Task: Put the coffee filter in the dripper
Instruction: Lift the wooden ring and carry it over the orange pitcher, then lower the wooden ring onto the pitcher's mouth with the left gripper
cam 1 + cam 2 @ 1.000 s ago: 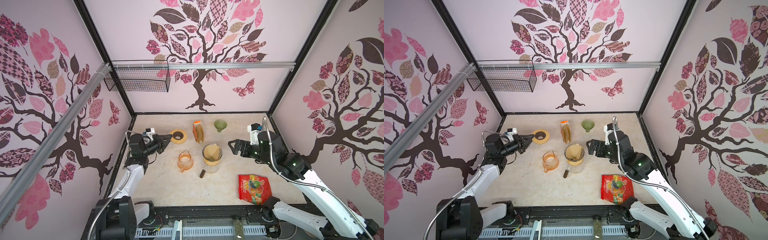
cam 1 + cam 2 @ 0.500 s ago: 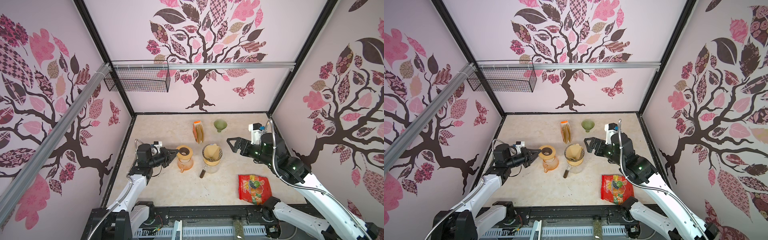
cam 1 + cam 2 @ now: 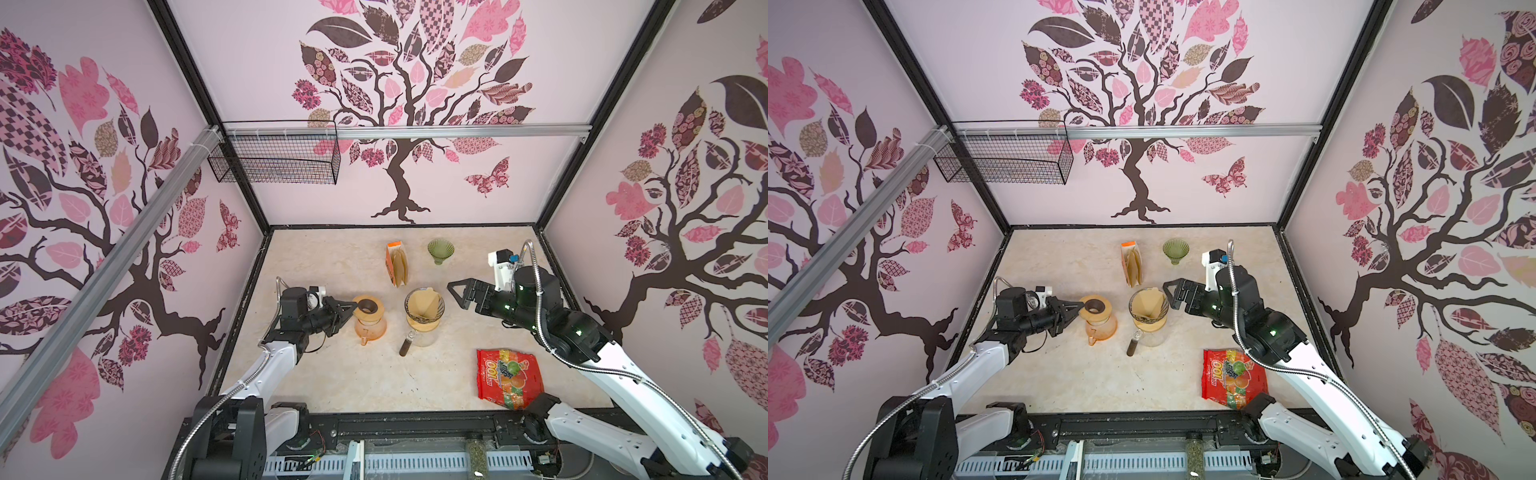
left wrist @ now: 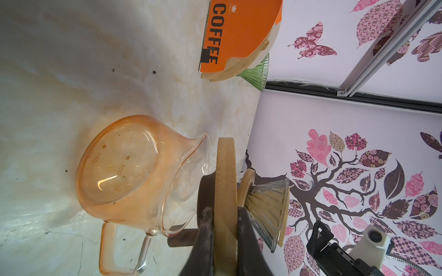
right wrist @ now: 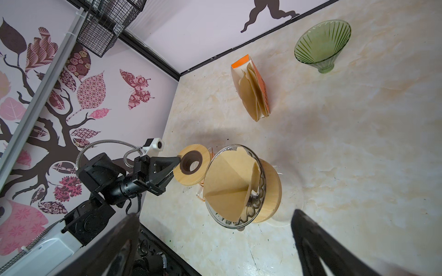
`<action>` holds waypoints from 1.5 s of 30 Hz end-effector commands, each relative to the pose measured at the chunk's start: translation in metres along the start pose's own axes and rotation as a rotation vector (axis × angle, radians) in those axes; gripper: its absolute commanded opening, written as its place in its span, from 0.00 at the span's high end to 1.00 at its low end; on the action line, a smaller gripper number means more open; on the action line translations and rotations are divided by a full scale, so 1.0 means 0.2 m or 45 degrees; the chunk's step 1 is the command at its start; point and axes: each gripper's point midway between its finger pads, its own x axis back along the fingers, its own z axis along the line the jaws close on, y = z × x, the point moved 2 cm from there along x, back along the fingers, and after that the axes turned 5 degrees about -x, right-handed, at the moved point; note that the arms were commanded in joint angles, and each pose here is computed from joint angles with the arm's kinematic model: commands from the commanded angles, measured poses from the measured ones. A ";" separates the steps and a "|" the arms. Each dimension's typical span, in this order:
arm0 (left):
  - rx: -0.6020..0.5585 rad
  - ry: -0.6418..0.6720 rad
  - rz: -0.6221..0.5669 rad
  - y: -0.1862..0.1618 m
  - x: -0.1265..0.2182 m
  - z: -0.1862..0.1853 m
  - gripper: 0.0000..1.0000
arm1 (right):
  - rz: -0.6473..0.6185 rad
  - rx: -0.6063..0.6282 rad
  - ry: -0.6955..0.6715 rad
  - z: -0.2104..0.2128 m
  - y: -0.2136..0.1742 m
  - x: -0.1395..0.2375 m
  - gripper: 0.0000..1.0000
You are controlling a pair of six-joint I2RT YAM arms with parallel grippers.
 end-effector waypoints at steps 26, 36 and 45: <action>-0.034 0.052 0.024 -0.03 -0.04 0.10 0.84 | 0.037 0.001 0.013 0.01 -0.02 -0.01 0.00; -0.035 0.060 0.019 -0.04 -0.03 0.11 0.79 | 0.026 0.000 0.016 0.01 -0.02 0.00 0.00; -0.038 0.069 0.019 -0.05 -0.02 0.12 0.77 | 0.033 -0.002 0.011 0.00 -0.02 -0.01 0.00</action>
